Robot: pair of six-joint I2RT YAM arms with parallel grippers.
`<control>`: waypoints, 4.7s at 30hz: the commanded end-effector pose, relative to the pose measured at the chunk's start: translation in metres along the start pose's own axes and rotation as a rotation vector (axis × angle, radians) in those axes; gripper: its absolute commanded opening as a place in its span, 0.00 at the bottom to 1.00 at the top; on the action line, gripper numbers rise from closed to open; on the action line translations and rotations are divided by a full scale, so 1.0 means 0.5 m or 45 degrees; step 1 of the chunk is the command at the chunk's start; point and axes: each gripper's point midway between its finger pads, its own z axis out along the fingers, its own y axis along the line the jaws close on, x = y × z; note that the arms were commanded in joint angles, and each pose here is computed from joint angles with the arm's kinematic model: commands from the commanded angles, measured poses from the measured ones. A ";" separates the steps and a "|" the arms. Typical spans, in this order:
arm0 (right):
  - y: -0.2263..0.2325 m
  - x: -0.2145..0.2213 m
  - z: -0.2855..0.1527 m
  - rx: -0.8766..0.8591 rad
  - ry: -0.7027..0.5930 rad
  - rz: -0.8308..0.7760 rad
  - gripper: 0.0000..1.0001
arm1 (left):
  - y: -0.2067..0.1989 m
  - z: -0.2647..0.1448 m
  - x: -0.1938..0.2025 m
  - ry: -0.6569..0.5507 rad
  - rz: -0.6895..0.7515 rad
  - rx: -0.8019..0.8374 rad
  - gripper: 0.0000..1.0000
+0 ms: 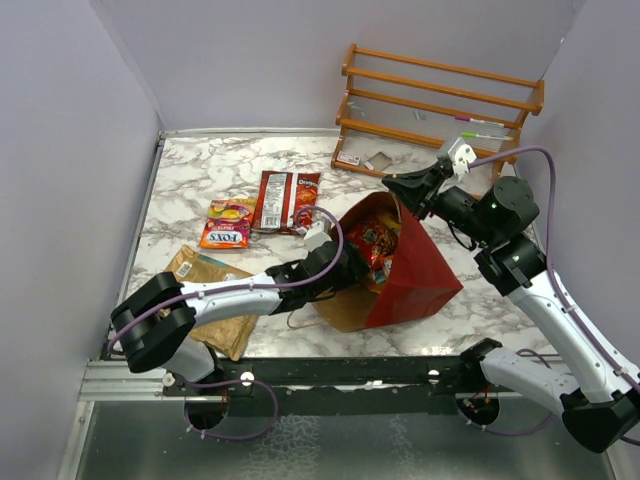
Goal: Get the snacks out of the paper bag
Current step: Take out the snack from the paper bag, then place the snack at the center of the board.
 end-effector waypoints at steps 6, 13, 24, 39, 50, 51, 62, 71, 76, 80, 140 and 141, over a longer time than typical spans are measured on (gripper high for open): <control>-0.003 -0.100 -0.019 0.036 -0.205 -0.083 0.02 | -0.010 0.071 0.017 -0.021 -0.182 -0.031 0.53; -0.003 -0.103 -0.029 0.046 -0.196 -0.095 0.02 | -0.028 0.095 0.014 -0.040 -0.167 -0.010 0.35; -0.026 -0.052 -0.073 0.192 -0.106 -0.084 0.02 | -0.090 -0.005 -0.081 -0.184 0.023 0.049 0.00; -0.104 -0.055 -0.118 0.541 -0.139 0.029 0.02 | -0.286 -0.168 -0.153 -0.183 0.311 0.433 0.00; -0.122 -0.029 -0.113 0.601 -0.110 0.064 0.02 | -0.420 -0.289 -0.225 -0.265 0.448 0.676 0.00; -0.127 -0.029 -0.117 0.625 -0.107 0.068 0.02 | -0.434 -0.311 -0.237 -0.286 0.488 0.716 0.00; -0.133 -0.027 -0.152 0.698 -0.113 0.081 0.02 | -0.481 -0.562 -0.415 -0.753 0.952 0.719 0.00; -0.136 -0.025 -0.161 0.717 -0.100 0.057 0.02 | -0.269 -0.581 -0.564 -1.061 0.947 -0.110 0.00; -0.137 -0.019 -0.159 0.717 -0.092 0.049 0.02 | -0.170 -0.592 -0.563 -1.115 0.862 -0.241 0.00; -0.137 -0.021 -0.155 0.710 -0.097 0.039 0.02 | -0.095 -0.533 -0.529 -0.998 0.867 -0.357 0.00; -0.139 -0.026 -0.159 0.712 -0.079 0.004 0.02 | 0.599 -0.464 -0.309 -0.686 -0.446 -1.404 0.12; -0.138 -0.026 -0.159 0.712 -0.078 0.005 0.02 | 0.605 -0.474 -0.299 -0.716 -0.497 -1.427 0.16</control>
